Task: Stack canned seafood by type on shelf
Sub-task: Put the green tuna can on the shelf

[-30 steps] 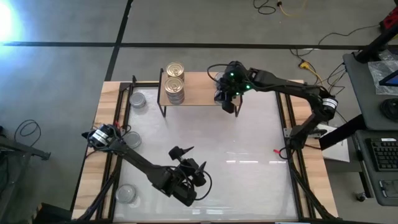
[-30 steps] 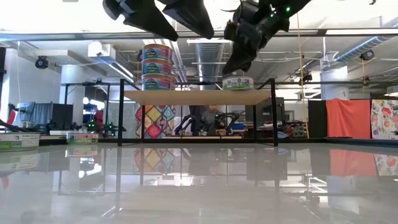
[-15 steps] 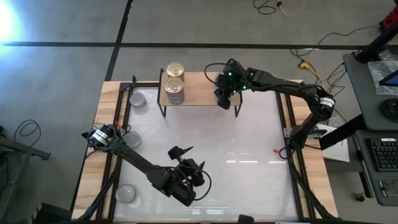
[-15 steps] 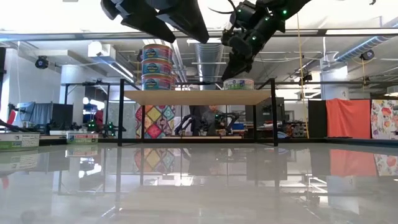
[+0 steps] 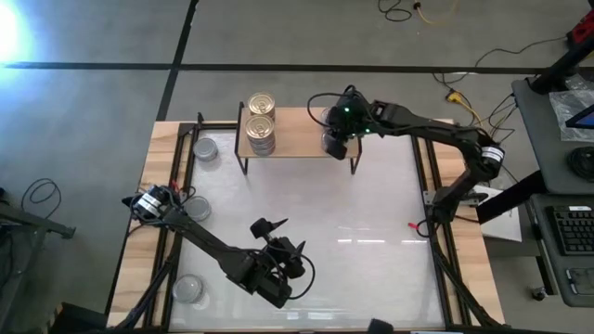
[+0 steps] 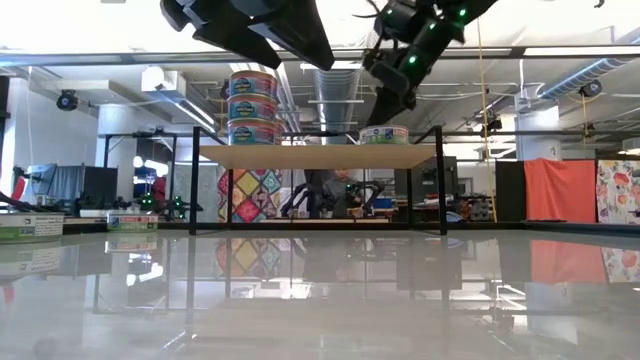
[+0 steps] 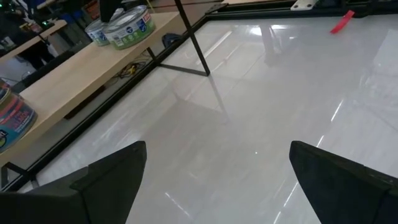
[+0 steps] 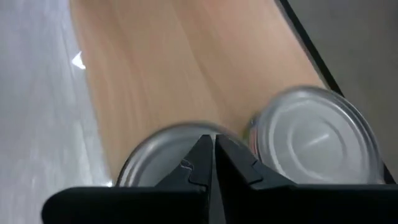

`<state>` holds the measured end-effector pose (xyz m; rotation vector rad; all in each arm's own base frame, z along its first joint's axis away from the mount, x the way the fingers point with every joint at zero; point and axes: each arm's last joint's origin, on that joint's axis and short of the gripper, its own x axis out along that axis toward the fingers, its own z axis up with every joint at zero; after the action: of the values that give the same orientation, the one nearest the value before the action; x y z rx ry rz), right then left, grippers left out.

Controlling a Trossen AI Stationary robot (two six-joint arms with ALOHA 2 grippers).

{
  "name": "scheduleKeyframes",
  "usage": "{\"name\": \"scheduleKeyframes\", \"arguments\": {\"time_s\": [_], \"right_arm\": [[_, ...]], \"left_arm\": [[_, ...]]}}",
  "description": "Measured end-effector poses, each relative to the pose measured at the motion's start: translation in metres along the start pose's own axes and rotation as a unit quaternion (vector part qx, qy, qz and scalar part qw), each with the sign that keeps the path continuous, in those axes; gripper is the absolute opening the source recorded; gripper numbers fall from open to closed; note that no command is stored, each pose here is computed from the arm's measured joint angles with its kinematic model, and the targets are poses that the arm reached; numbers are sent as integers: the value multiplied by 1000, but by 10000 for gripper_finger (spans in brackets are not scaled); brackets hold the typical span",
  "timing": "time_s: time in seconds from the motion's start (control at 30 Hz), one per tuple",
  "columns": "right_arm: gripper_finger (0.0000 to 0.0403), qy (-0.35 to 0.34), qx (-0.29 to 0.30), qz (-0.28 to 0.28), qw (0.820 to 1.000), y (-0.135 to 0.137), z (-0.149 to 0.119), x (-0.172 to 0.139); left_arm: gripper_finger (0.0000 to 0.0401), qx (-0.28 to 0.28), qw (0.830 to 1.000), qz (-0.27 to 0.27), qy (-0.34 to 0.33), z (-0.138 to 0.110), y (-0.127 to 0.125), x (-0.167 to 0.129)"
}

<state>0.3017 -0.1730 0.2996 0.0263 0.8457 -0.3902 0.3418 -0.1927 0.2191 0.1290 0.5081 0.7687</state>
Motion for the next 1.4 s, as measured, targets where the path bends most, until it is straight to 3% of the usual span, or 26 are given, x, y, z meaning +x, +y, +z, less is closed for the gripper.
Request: {"name": "scheduleKeyframes", "arguments": {"time_s": [0.27, 0.53, 1.03, 1.4], "right_arm": [[13, 72, -6, -14, 997, 0, -16, -33], [13, 110, -11, -4, 994, 2, -23, -31], [13, 95, 25, 74, 992, 15, -20, -31], [13, 55, 13, 65, 996, 16, -13, -29]], "left_arm": [[379, -8, 1000, -4, 8, 2, 3, -1], [379, -18, 1000, 0, 3, 4, 3, 2], [379, -19, 1000, 4, 3, 5, 5, 5], [379, -20, 1000, 4, 3, 6, 5, 5]]}}
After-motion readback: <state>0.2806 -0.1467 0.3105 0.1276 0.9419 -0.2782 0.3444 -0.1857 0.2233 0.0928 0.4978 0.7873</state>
